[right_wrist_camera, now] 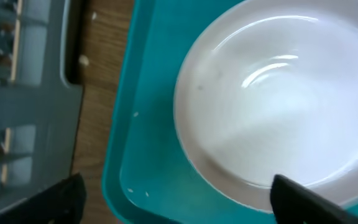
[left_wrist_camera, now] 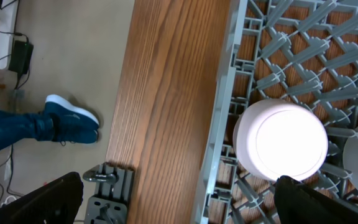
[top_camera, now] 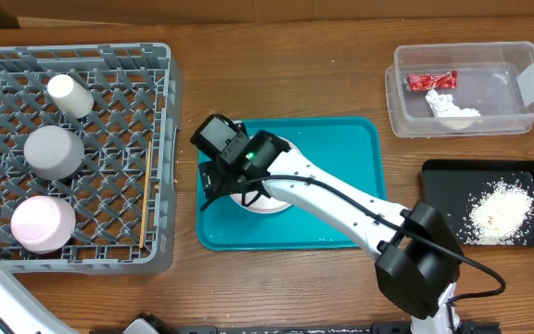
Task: Sort waste into correct bins and load items into the dishwasher
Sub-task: 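Carry the empty white plate left and set it on the teal tray, then move the left gripper to the plate rim and grasp it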
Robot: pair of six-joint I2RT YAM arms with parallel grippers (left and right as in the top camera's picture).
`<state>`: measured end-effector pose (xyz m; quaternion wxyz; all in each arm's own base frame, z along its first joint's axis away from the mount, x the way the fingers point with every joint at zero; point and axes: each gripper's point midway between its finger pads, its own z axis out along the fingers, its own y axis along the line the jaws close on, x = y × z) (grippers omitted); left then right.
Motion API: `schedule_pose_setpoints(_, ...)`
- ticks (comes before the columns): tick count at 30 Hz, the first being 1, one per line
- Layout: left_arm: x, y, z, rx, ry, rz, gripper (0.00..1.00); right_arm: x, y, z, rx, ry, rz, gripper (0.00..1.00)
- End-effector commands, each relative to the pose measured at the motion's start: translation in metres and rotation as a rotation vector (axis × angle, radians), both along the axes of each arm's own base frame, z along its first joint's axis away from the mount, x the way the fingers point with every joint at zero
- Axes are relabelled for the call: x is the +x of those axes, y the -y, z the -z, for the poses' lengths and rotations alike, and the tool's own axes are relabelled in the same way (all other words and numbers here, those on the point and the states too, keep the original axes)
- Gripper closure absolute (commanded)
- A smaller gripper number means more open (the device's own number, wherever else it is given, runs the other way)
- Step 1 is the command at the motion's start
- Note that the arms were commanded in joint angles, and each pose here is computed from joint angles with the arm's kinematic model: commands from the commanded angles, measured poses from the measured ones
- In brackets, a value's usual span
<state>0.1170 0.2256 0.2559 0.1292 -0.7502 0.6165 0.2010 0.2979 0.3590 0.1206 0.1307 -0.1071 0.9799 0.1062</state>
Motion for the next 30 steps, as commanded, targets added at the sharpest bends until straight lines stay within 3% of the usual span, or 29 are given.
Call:
schedule_pose_setpoints(1, -0.001, -0.001, 0.000, 0.003, 0.007, -0.025, 0.00, 0.039, 0.043, -0.100, 0.048, 0.203, 0.136, 0.00)
schedule_pose_setpoints(6, -0.001, -0.001, 0.000, 0.003, 0.007, -0.025, 0.00, 0.069, 0.143, -0.166, -0.027, 0.311, 0.357, 0.00)
schedule_pose_setpoints(9, -0.001, -0.001, 0.000, 0.003, 0.007, -0.025, 0.00, 0.083, 0.240, -0.190, -0.104, 0.342, 0.574, 0.00)
schedule_pose_setpoints(15, -0.001, -0.001, 0.000, 0.002, 0.010, -0.025, 0.00, 0.075, 0.375, -0.180, -0.235, 0.235, 0.891, 0.00)
schedule_pose_setpoints(22, 0.000, -0.001, 0.000, 0.002, 0.015, -0.027, 0.00, 0.060, 0.465, -0.179, -0.268, 0.208, 1.133, 0.00)
schedule_pose_setpoints(24, 0.022, 0.019, 0.010, -0.128, 0.136, 0.014, 0.00, 0.056, 0.481, -0.179, -0.274, 0.203, 1.176, 0.00)
schedule_pose_setpoints(28, 0.069, 0.094, 0.014, -0.524, 0.394, 0.214, 0.00, 0.048, 0.500, -0.179, -0.281, 0.197, 1.231, 0.00)
schedule_pose_setpoints(30, 0.091, 0.119, 0.005, -0.616, 0.490, 0.371, 0.00, 0.047, 0.504, -0.179, -0.282, 0.195, 1.242, 0.00)
